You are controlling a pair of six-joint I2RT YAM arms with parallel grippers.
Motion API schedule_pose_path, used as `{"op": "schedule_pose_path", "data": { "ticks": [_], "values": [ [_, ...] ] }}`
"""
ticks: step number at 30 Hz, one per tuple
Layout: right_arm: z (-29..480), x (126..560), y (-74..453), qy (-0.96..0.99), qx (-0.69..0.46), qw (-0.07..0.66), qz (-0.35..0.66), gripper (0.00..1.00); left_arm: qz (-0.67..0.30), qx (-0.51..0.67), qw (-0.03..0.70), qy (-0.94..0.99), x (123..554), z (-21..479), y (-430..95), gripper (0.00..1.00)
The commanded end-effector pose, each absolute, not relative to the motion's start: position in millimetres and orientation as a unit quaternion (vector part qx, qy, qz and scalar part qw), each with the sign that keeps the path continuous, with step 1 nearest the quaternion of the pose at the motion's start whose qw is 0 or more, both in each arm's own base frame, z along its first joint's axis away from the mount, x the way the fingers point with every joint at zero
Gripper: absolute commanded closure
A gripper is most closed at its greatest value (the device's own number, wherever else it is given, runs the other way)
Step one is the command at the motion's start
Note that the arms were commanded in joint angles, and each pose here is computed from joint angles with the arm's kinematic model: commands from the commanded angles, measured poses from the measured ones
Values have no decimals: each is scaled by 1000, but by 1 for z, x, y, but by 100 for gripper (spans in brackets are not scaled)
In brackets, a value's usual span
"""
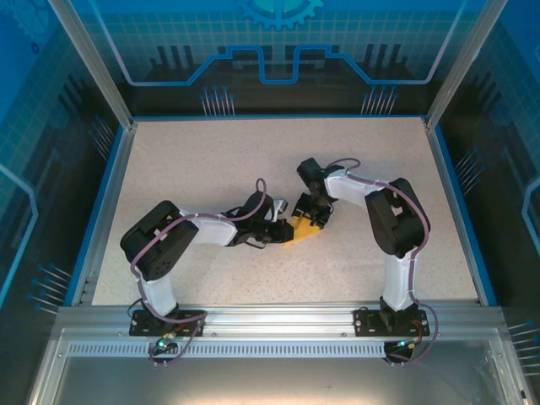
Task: Fold a paper plane with a square sheet of paper (pick it up from the middle)
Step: Fourth fold the wing at the center of the table.
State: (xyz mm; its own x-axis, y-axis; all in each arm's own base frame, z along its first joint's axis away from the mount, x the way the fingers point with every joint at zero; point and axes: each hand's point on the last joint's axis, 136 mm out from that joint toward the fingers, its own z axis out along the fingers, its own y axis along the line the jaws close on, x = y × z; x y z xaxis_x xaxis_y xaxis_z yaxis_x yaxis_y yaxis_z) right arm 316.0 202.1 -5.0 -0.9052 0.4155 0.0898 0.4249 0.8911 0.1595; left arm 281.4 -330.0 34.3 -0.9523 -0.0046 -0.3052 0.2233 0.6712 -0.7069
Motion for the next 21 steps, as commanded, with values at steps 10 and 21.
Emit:
{"op": "schedule_pose_path", "data": {
  "ticks": [10, 21],
  "values": [
    [-108, 245, 142, -965, -215, 122, 84, 43, -367, 53, 94, 924, 261, 7, -317, 90],
    [-108, 244, 141, -965, -216, 123, 84, 43, -381, 64, 113, 915, 266, 27, -321, 88]
  ]
}}
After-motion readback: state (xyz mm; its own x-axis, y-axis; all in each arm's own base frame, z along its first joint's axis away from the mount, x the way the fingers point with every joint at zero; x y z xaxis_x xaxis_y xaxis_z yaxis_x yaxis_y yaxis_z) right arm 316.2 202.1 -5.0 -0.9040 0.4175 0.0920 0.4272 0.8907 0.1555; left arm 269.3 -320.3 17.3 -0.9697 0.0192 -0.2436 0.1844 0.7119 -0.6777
